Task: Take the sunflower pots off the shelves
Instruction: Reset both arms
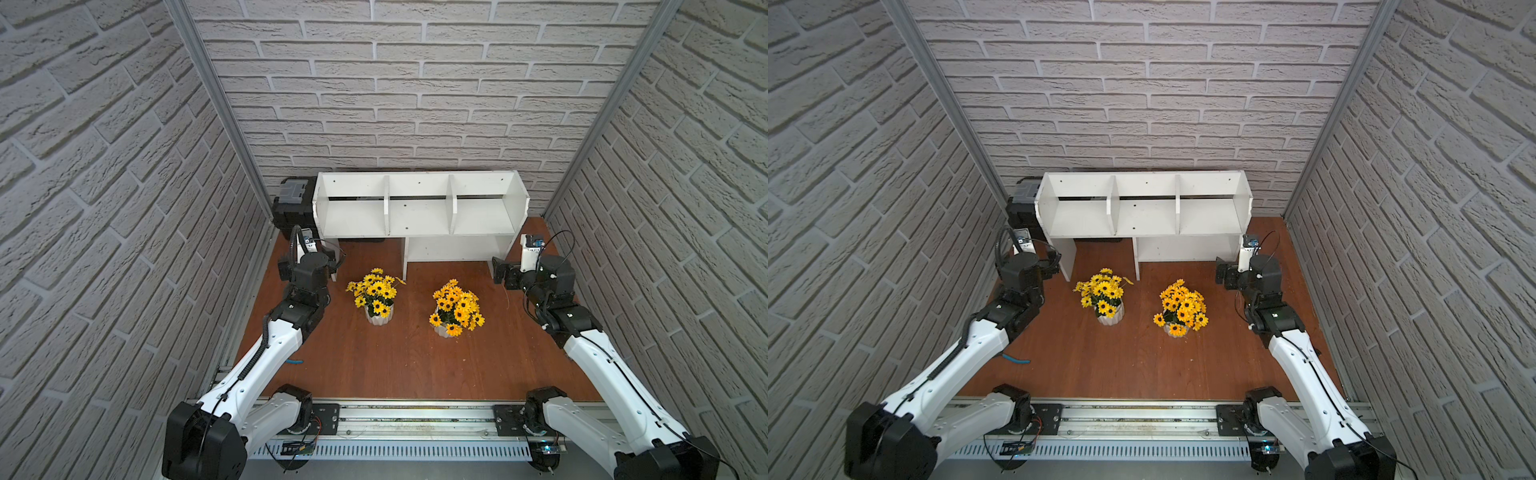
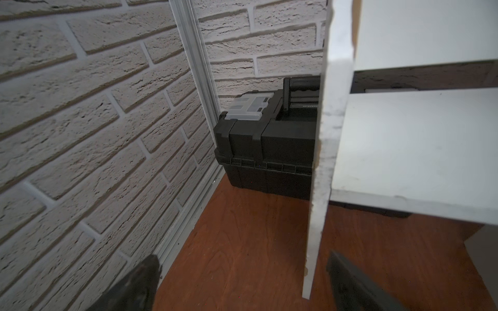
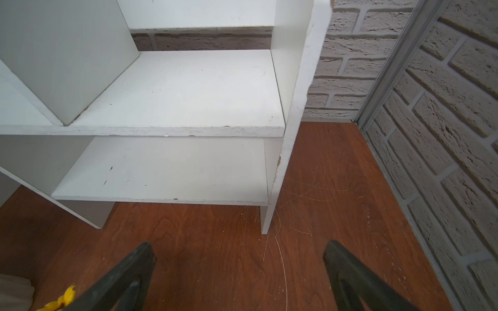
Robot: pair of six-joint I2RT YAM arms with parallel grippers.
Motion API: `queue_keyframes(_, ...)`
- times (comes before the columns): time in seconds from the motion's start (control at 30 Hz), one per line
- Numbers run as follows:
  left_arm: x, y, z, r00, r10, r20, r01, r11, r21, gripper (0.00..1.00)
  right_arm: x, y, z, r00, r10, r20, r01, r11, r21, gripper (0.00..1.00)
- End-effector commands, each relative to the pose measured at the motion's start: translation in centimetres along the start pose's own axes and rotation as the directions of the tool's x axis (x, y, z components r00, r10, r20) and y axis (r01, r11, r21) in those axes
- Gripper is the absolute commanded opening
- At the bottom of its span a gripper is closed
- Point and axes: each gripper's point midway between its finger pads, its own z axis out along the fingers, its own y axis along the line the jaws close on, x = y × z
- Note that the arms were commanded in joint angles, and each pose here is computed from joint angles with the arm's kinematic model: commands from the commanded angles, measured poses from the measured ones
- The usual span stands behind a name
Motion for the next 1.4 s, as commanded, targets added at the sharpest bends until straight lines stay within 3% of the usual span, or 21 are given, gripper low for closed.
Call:
queue_keyframes(0.0, -0.6, 1.0, 0.4, 0.996, -0.047, 0.071, 0.049, 0.999, -0.022, 0.98, -1.2, -0.6, 0.5, 0.996, -0.027, 0.088, 0.023, 0.999, 0.039, 0.99)
queue_keyframes(0.6, 8.3, 2.5, 4.8, 1.0, -0.019, -0.011, 0.019, 1.0, 0.007, 0.98, 5.6, -2.4, 5.7, 0.996, -0.06, 0.071, 0.048, 0.986, 0.162, 0.99)
queue_keyframes(0.9, 10.9, 3.0, 7.4, 0.998, 0.014, -0.059, -0.014, 1.0, 0.003, 0.98, 8.1, -3.1, 7.5, 0.994, -0.099, 0.04, 0.089, 0.974, 0.208, 0.99)
queue_keyframes(1.2, 13.6, 0.3, 8.6, 0.995, 0.06, -0.076, -0.05, 0.99, 0.134, 0.98, 10.5, -2.8, 9.3, 0.994, -0.109, 0.011, 0.105, 0.977, 0.188, 0.99)
queue_keyframes(1.37, 13.7, 0.3, 8.9, 0.995, 0.057, -0.087, -0.045, 0.989, 0.138, 0.98, 10.7, -2.6, 9.4, 0.993, -0.113, 0.022, 0.107, 0.978, 0.179, 0.99)
